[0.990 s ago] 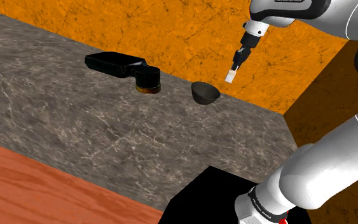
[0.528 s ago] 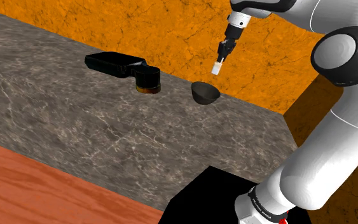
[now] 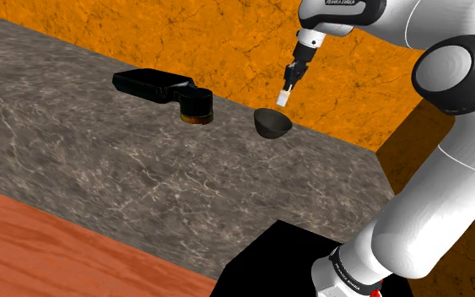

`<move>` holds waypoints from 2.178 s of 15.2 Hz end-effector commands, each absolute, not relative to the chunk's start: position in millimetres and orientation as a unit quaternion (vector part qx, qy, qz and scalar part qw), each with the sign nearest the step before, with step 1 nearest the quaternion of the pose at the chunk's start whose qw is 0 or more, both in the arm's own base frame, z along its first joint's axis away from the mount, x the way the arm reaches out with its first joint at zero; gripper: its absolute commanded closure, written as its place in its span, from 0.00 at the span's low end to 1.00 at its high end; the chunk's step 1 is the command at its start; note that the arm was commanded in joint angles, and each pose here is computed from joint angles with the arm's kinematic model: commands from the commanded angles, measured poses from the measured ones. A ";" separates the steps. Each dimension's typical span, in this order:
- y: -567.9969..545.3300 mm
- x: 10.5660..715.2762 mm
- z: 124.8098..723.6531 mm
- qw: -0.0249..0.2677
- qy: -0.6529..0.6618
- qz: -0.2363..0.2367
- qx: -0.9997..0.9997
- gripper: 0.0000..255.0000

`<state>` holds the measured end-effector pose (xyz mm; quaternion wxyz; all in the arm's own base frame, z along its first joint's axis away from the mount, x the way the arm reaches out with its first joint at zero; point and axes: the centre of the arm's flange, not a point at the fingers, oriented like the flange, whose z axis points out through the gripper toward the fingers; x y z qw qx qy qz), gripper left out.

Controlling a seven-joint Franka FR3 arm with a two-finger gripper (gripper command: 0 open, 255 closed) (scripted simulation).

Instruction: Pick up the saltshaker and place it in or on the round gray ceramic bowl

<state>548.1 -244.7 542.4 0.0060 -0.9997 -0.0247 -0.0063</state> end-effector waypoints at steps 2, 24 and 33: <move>-243.6 549.1 526.2 0.006 -0.025 -0.007 -1.000 1.00; -243.7 549.1 470.4 0.006 -0.025 -0.007 -1.000 0.00; -244.3 548.5 520.4 0.006 -0.025 -0.007 -1.000 0.00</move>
